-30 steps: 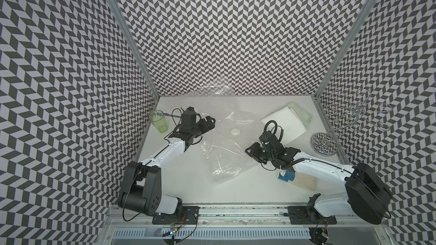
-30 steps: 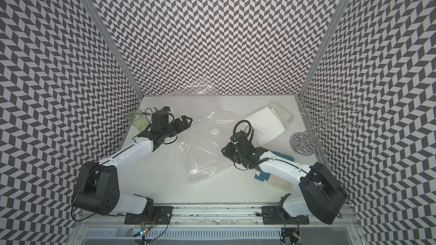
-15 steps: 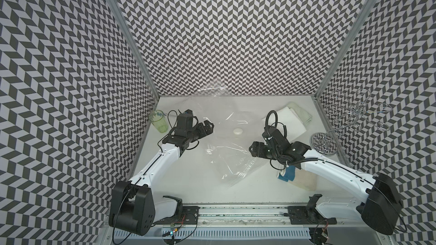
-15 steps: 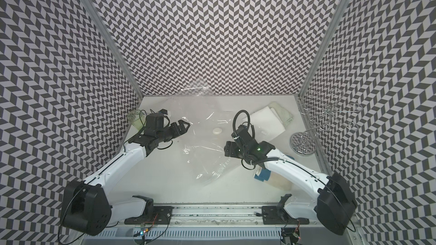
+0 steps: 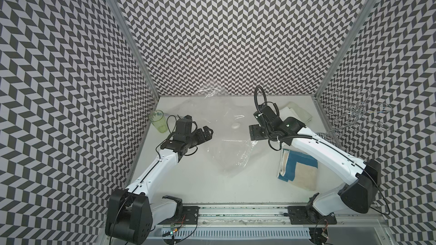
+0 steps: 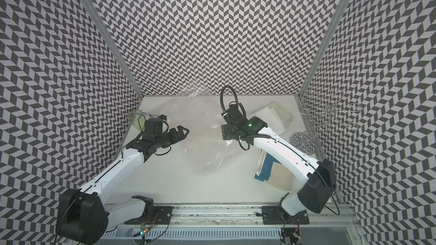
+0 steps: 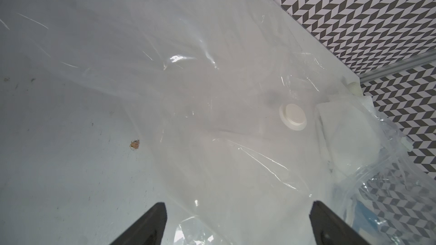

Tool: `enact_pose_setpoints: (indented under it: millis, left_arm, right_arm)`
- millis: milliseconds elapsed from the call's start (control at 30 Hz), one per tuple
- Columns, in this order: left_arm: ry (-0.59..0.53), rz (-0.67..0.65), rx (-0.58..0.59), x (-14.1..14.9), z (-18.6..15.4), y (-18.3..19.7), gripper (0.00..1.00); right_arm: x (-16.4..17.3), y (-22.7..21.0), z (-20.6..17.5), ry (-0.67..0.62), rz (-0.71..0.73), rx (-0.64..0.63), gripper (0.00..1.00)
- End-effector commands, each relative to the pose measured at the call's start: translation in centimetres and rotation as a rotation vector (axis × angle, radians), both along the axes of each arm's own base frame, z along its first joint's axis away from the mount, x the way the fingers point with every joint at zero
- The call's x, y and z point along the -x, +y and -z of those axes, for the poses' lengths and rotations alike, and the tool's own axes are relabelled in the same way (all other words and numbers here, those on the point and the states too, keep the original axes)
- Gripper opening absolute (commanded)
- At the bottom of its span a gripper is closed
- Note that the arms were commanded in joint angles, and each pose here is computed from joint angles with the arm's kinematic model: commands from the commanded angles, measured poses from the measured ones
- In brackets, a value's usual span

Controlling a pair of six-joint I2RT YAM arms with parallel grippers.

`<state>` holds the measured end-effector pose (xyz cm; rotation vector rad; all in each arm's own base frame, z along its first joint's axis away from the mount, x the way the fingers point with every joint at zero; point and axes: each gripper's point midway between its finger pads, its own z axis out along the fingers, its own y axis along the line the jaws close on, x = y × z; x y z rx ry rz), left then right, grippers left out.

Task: Place the folded towel into the vacuum bag
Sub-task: Adjust the vacuum bag at the center of the board.

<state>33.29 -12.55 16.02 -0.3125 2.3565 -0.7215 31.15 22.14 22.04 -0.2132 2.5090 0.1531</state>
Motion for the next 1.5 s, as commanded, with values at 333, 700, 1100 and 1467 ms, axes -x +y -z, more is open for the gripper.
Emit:
enact_pose_setpoints:
  millis: [333,700,1100,1467]
  left_arm:
    - [0.026,0.020,-0.027,0.5,1.8,0.0,0.97]
    - [0.071,0.019,-0.029,-2.6,5.8,-0.8,0.97]
    - [0.078,0.062,-0.063,-10.2,6.7,-2.8,0.96]
    - [0.015,-0.054,-0.085,-6.5,2.0,3.3,0.96]
  right_arm:
    - [-4.3,1.2,-3.2,-0.097,-0.076,-0.092,0.81]
    - [-4.9,4.9,14.2,0.188,-0.080,-0.052,0.63]
    - [7.2,13.5,20.3,0.517,-0.274,-0.348,0.55]
    - [-1.7,11.4,19.9,0.271,-0.196,-0.108,0.55]
